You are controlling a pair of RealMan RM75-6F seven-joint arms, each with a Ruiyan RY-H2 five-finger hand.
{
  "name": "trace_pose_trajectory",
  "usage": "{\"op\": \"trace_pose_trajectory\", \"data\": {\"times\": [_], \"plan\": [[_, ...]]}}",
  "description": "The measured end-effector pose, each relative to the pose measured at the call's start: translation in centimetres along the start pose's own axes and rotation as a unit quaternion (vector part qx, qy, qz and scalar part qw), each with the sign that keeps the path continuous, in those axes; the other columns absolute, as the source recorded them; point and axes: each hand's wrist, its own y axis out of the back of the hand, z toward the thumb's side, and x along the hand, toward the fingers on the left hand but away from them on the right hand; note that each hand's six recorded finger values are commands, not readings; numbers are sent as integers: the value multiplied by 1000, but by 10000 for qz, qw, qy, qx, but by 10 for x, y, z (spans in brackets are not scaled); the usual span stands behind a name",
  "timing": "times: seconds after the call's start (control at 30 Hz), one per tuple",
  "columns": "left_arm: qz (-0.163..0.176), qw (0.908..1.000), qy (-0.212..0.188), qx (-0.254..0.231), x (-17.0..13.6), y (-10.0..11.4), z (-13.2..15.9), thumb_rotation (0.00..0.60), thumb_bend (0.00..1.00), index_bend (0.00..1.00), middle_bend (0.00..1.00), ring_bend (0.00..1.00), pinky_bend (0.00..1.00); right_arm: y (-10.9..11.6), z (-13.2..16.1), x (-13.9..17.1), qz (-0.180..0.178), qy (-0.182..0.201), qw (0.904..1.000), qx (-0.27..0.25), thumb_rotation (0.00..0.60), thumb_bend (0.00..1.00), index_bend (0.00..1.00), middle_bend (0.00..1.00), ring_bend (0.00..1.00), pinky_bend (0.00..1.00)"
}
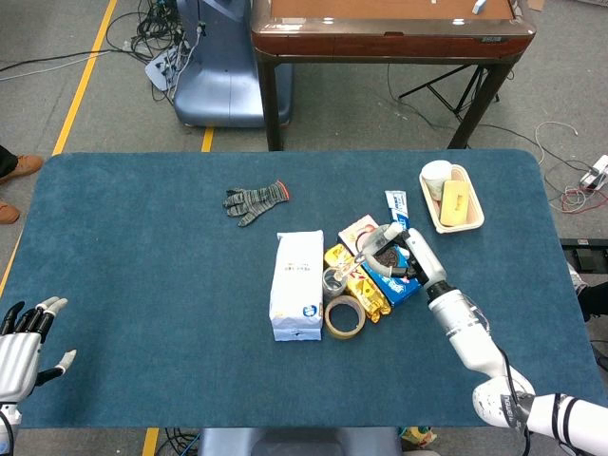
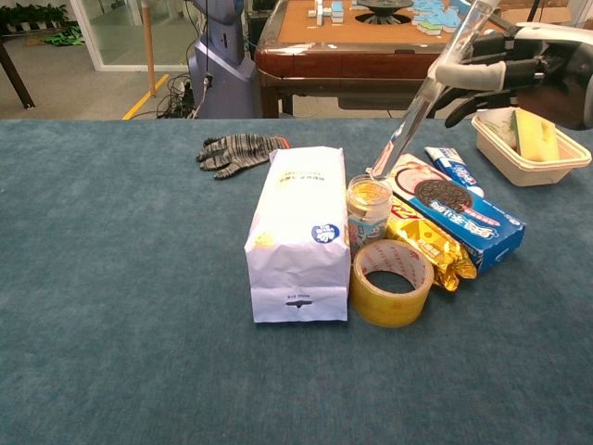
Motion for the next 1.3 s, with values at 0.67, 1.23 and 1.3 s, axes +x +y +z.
{"op": "trace_pose_trajectory", "data": {"times": [0.67,1.23,1.3], "plan": [[-26,10000,47,-33,-3,-4,-5,600,254,163,152,193,47,-32,-12,-21,357,-76,9963,784,600,519,684,462,388,384],[-67,10000,67,-14,-3,-6,-4,600,254,163,152,193,47,-61,-34,-27,664,168,9718,2256,600,472,479,276,162,205],[-66,9999,74,-15,-3,-6,-5,600,254,163,152,193,47,-63,-36,-27,708,154,9706,2296,600,430,434,255,145,192]]}}
